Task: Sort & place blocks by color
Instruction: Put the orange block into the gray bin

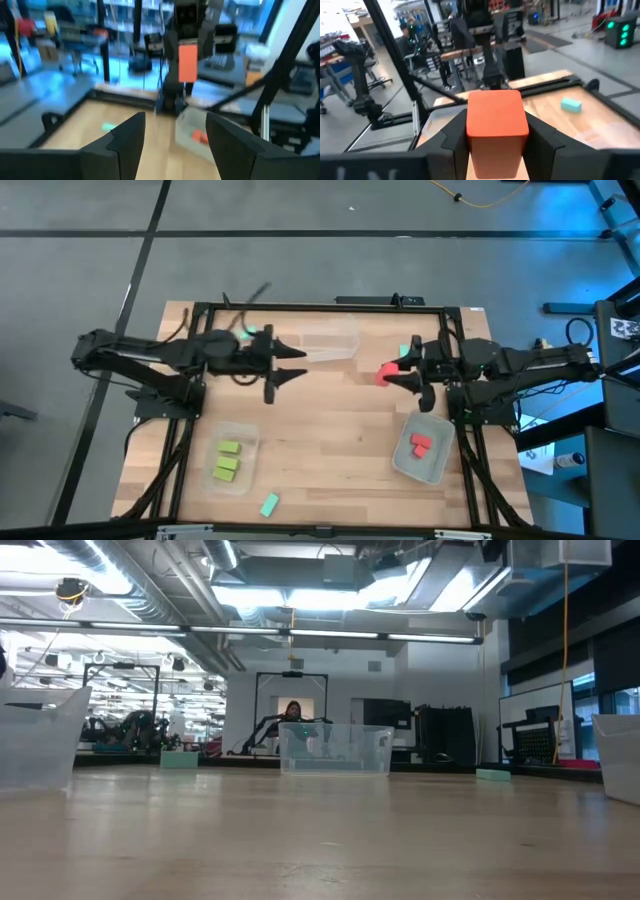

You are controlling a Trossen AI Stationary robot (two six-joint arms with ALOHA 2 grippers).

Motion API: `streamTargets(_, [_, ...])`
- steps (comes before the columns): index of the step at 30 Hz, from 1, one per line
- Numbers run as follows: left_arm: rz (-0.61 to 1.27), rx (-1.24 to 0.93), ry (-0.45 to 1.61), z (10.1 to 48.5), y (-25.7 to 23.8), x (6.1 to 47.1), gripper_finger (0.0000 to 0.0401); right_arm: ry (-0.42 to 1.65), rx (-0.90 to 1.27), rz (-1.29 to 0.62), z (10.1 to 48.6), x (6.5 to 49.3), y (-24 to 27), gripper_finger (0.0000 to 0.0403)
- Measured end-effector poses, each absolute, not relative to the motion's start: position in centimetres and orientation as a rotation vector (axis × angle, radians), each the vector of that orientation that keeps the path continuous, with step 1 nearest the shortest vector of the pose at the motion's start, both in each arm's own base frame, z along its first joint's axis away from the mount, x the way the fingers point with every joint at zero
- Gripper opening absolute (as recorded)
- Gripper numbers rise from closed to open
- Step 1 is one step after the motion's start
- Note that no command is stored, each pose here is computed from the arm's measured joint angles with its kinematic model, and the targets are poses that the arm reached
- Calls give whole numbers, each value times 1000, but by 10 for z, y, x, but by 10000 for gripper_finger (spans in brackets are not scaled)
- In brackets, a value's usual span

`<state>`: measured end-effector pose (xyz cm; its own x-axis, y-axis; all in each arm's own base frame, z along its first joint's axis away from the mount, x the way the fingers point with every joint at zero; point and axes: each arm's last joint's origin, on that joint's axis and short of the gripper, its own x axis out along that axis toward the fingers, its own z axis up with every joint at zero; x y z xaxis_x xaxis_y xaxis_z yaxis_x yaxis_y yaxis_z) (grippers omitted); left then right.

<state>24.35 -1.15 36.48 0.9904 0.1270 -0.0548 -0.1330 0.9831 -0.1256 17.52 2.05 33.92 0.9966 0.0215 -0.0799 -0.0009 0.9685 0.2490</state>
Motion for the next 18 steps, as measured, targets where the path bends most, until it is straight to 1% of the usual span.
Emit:
streamTargets(7, [159,-172,-149,345,-15,216,201,89,243,-6,338,178,20,135])
streamTargets(11, [161,-181,-180,343,-14,208,201,91,242,-6,337,179,21,135])
streamTargets(18, [153,-183,-201,345,-14,206,201,85,241,-6,338,180,21,135])
